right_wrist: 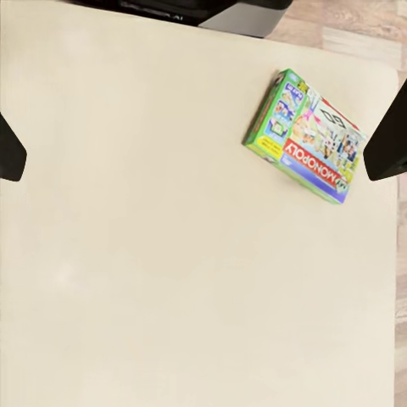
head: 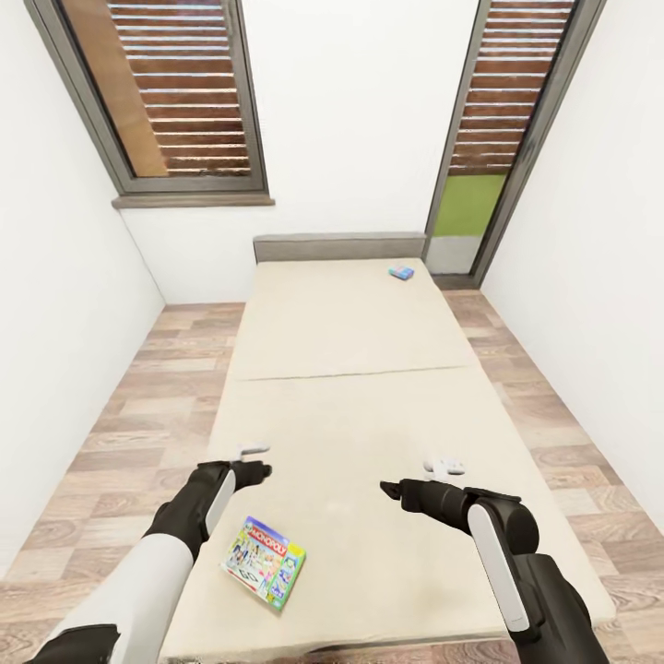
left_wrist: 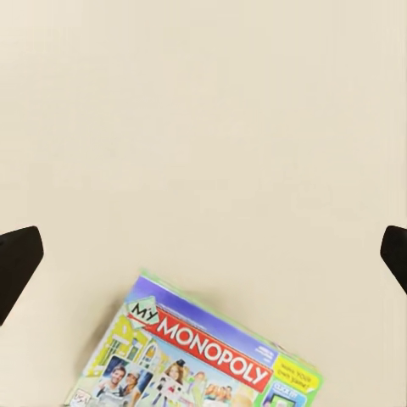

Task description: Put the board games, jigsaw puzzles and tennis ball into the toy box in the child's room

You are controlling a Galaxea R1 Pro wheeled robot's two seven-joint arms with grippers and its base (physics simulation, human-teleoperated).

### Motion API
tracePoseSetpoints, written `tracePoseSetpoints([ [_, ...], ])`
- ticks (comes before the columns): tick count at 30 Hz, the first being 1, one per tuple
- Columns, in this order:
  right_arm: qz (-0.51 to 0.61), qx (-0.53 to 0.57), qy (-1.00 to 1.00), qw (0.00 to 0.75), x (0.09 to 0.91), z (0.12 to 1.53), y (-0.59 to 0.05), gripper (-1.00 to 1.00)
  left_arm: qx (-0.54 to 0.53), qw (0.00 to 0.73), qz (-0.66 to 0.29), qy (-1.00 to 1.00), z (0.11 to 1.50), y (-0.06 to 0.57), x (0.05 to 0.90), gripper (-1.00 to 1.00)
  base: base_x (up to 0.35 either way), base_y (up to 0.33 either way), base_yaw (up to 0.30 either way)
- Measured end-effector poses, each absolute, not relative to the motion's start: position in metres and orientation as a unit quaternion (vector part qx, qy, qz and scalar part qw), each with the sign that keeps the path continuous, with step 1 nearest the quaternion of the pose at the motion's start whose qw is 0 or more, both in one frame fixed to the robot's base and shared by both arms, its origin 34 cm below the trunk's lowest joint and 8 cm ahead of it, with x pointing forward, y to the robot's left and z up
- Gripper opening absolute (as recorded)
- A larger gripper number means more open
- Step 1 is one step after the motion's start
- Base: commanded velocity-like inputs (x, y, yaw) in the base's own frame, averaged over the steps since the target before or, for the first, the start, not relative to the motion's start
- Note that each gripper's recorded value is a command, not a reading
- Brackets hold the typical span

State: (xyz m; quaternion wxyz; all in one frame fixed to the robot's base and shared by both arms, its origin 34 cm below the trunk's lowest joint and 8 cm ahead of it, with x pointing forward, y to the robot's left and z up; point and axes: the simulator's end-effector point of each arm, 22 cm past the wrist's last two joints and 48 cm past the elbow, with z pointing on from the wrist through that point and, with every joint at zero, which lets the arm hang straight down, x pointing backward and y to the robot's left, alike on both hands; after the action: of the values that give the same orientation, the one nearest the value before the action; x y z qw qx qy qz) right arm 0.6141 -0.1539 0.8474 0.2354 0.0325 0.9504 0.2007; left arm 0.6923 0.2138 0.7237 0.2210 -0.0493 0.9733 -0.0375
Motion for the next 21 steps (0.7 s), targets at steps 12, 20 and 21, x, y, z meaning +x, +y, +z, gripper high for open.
tracePoseSetpoints([
  [12,0.2,0.035,0.953,0.226,0.611,0.838,-0.154,1.0,-0.056,0.229,-0.018,0.972,0.715,0.224,0.694,1.0,0.0,0.0,0.0],
  [20,0.2,0.037,0.954,0.22,0.61,0.831,-0.155,1.0,-0.056,0.238,-0.016,0.97,0.702,0.221,0.689,1.0,0.0,0.0,0.0],
  [21,0.2,0.037,0.954,0.22,0.61,0.831,-0.155,1.0,-0.056,0.236,-0.017,0.97,0.699,0.221,0.687,1.0,0.0,0.0,0.0],
])
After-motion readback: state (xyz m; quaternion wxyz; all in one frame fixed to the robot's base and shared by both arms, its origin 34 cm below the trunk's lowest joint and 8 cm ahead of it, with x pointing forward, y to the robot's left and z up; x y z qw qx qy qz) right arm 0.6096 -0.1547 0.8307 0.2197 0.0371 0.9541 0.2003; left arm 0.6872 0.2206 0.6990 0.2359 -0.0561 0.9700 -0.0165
